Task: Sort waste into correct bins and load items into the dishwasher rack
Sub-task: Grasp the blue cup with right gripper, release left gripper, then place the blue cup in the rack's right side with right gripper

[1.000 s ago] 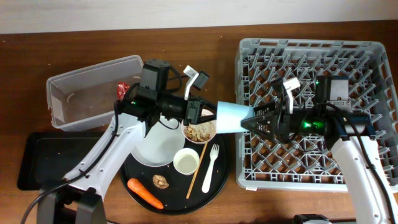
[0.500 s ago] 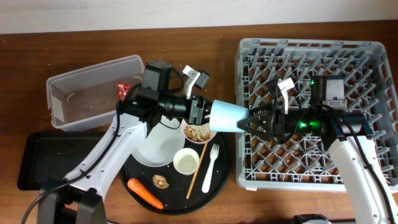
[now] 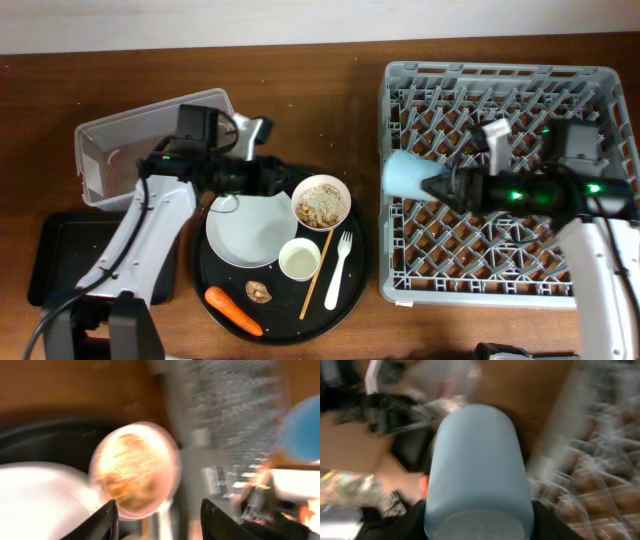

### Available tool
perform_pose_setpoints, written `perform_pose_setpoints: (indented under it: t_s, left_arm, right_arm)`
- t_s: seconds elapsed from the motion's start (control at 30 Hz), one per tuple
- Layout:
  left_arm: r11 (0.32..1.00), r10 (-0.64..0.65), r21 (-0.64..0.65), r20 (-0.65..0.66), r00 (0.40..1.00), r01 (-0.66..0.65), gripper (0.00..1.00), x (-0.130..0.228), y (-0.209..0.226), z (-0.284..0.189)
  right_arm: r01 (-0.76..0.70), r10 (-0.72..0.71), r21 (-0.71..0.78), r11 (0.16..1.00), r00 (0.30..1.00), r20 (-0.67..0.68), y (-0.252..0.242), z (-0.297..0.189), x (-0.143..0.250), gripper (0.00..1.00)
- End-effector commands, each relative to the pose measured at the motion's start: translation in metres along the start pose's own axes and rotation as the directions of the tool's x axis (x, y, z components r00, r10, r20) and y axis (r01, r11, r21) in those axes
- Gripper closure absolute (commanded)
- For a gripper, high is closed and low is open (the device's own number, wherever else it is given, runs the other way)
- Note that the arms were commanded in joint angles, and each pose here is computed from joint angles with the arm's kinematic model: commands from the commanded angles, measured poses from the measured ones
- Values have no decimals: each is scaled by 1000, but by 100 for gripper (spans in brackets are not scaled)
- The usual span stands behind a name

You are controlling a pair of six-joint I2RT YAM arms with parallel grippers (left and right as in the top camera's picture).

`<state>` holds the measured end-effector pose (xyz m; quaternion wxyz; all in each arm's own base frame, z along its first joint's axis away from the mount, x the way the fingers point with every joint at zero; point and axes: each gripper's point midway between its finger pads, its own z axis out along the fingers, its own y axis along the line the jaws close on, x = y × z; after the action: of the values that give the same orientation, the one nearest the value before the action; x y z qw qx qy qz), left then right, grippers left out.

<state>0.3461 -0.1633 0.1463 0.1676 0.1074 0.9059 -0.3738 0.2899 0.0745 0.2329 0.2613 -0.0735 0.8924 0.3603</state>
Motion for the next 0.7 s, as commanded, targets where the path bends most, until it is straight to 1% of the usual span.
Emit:
perform_pose_setpoints:
  t_s: [0.0,0.1,0.17,0.2,0.27,0.33,0.37,0.4,0.47,0.57,0.67]
  left_arm:
    - [934,-42,-355,-29,999,29,48,13,74,-24]
    - [875,-141,-472,-35,989,108,48,28,101,-42]
    - [844,-198,-515,-39,979,150,49,38,114,-54]
    - [836,-226,-521,-37,973,174,49,42,118,-59]
    - [827,-252,-526,-33,967,198,49,46,123,-65]
    - [822,-268,-528,-33,963,211,49,49,125,-68]
    - [822,-271,-528,-33,962,213,49,49,125,-68]
    - [822,-272,-528,-34,962,213,49,50,125,-68]
    - [822,-272,-528,-35,962,213,49,50,125,-68]
    - [822,-274,-529,-37,961,214,49,51,125,-68]
    - [821,-275,-529,-37,961,214,49,51,125,-68]
  right_arm:
    - [-86,77,352,932,996,38,-47,-46,-11,53]
    - [-199,171,503,841,980,102,-69,-81,-11,53]
    - [-307,244,611,729,952,187,-91,-114,-8,52]
    - [-374,282,669,642,927,247,-107,-133,-3,52]
    - [-474,338,733,488,877,343,-129,-162,9,52]
    - [-559,378,759,333,817,436,-148,-189,23,53]
    - [-591,392,760,269,788,474,-156,-200,30,53]
    - [-611,405,758,229,768,497,-162,-206,35,53]
    - [-646,433,742,180,729,530,-173,-214,42,52]
    - [-683,516,722,112,661,545,-197,-214,58,52]
    - [-677,588,731,89,628,510,-215,-204,69,52]
